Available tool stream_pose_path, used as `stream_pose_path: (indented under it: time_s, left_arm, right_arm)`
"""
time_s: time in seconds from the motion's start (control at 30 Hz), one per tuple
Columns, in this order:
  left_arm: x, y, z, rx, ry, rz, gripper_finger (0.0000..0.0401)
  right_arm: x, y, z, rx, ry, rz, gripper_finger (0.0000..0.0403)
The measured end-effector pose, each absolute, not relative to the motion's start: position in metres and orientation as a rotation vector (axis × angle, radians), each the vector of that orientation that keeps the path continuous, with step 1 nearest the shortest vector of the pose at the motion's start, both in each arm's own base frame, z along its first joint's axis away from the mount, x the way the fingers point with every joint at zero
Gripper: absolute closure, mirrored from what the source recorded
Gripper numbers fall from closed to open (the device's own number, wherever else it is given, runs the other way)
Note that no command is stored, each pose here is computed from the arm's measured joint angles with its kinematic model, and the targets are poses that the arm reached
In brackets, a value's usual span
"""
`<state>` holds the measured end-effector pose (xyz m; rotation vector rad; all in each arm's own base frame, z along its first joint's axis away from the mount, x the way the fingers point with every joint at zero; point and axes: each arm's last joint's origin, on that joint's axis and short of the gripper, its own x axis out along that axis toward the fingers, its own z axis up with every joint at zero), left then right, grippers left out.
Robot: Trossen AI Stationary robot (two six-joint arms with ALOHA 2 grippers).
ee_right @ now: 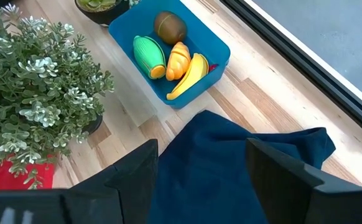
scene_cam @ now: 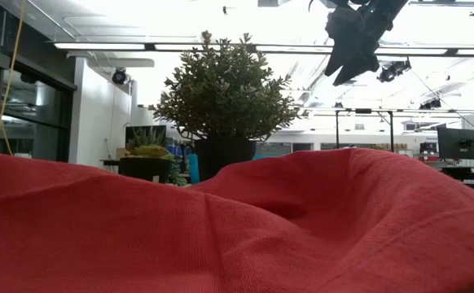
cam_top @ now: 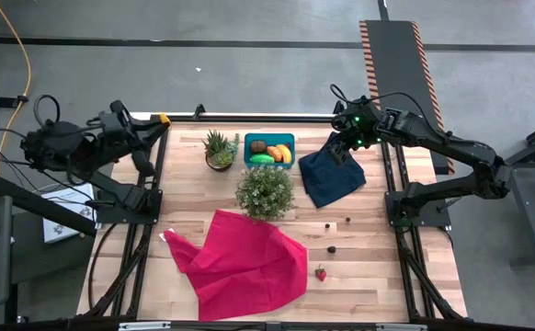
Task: Pick and placing Produce into tupperware
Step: Put the yellow corn into the blue bin
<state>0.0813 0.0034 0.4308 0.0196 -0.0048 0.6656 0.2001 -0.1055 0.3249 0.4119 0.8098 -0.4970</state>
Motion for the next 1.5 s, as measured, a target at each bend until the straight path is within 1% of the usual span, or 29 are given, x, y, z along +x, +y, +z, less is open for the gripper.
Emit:
stream_pose_path:
  time_s: [0.27,0.5,0.73,1.13,1.5]
  left_arm:
    - [0.107,0.023,0.425,0.014,0.063,0.670,0.0378]
    - [0.123,0.060,0.416,-0.033,0.141,0.682,0.0378]
    - [0.133,0.098,0.405,-0.101,0.215,0.638,0.0378]
    - [0.152,0.154,0.378,-0.192,0.326,0.590,0.0378]
    - [0.174,0.185,0.350,-0.262,0.413,0.532,0.0378]
  right_arm:
    - [0.201,-0.106,0.326,0.407,0.801,-0.495,0.0171]
    - [0.201,-0.106,0.326,0.411,0.800,-0.497,0.0171]
    - [0.201,-0.106,0.326,0.418,0.798,-0.499,0.0171]
    - [0.201,-0.106,0.326,0.418,0.798,-0.500,0.0171]
    - [0.201,-0.106,0.326,0.421,0.797,-0.502,0.0171]
